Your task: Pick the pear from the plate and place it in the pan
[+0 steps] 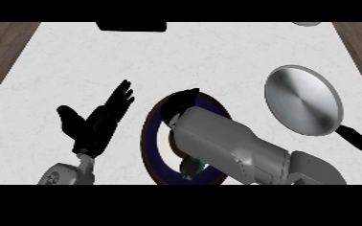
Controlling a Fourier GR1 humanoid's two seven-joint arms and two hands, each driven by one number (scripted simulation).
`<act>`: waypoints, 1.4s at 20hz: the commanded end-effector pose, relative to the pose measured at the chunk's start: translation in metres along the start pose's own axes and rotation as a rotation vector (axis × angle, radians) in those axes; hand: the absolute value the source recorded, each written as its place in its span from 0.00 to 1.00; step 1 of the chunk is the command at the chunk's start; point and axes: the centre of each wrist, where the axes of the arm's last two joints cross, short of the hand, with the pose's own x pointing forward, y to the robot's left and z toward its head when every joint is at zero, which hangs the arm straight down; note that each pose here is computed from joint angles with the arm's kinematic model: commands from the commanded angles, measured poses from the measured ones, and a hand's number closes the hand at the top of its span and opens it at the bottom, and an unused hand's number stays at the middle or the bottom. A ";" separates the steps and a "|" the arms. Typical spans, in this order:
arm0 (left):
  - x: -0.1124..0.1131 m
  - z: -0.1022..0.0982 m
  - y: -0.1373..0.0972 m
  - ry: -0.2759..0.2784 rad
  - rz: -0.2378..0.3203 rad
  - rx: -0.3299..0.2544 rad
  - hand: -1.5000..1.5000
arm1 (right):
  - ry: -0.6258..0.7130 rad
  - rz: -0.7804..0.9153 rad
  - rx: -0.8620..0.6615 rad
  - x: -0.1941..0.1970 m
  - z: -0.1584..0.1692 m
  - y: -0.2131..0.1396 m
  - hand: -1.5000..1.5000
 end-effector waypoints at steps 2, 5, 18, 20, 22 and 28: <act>0.003 -0.003 -0.013 -0.003 0.011 0.008 0.50 | 0.079 0.020 0.003 -0.001 -0.006 0.000 0.00; 0.004 0.001 0.006 0.010 0.012 0.011 0.50 | 0.051 0.026 -0.041 0.003 -0.008 0.012 1.00; 0.004 0.006 0.014 0.004 0.022 0.063 0.50 | -0.016 -0.163 -0.247 0.002 -0.007 0.048 1.00; -0.016 0.013 0.013 0.020 0.027 0.080 0.50 | -0.050 -0.343 -0.290 -0.006 -0.001 0.051 1.00; -0.009 0.011 0.015 0.014 0.018 0.105 0.50 | -0.044 -0.474 -0.363 -0.010 0.014 0.043 1.00; -0.015 0.026 0.028 0.026 0.042 0.114 0.50 | 0.019 -0.627 -0.748 -0.020 0.045 0.055 1.00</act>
